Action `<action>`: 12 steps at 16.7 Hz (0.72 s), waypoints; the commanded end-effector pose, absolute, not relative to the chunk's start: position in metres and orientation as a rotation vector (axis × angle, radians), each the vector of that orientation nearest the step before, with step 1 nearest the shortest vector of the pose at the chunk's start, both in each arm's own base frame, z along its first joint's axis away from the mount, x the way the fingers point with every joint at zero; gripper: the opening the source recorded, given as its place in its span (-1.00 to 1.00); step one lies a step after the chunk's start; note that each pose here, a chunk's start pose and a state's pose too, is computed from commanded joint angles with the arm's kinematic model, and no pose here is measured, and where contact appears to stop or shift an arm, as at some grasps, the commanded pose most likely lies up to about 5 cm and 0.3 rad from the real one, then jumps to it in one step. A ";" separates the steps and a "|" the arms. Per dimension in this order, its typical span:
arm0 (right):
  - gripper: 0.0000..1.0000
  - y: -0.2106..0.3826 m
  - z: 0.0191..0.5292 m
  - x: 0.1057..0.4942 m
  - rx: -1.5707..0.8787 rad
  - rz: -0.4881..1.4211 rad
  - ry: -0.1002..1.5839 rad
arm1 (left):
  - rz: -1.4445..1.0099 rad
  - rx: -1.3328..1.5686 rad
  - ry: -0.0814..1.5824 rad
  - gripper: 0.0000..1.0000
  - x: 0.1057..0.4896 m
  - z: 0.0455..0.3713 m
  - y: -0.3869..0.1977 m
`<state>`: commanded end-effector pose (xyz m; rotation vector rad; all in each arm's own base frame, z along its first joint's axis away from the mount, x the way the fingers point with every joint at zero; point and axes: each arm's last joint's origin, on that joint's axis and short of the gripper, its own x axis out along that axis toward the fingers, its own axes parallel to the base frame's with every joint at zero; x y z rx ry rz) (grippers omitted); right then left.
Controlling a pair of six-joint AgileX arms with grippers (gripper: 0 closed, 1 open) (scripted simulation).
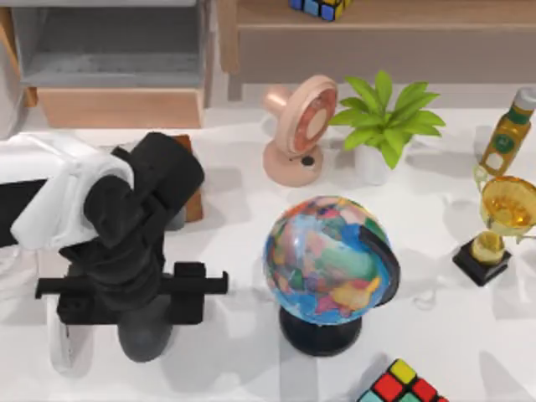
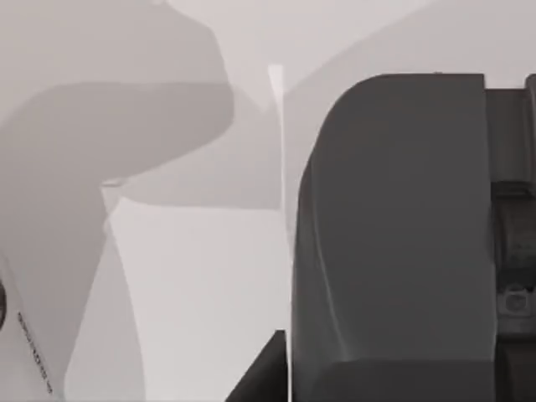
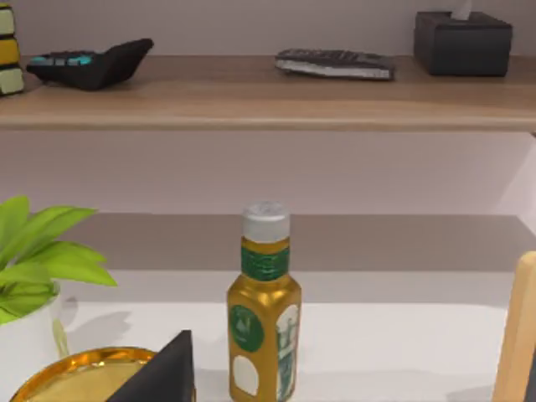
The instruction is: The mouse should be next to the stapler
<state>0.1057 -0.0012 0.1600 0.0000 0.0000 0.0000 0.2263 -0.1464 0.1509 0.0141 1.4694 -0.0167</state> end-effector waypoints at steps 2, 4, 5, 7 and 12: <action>1.00 -0.001 0.160 0.106 0.000 0.000 0.000 | -0.014 0.009 1.463 -1.00 0.227 0.151 -0.146; 1.00 -0.001 0.160 0.106 0.000 0.000 0.000 | -0.012 0.004 1.454 -1.00 0.228 0.152 -0.146; 1.00 -0.001 0.160 0.106 0.000 0.000 0.000 | -0.013 0.000 1.448 -1.00 0.229 0.152 -0.145; 1.00 -0.001 0.160 0.106 0.000 0.000 0.000 | -0.015 -0.006 1.437 -1.00 0.230 0.153 -0.146; 1.00 -0.001 0.160 0.106 0.000 0.000 0.000 | -0.030 -0.016 1.414 -1.00 0.232 0.154 -0.147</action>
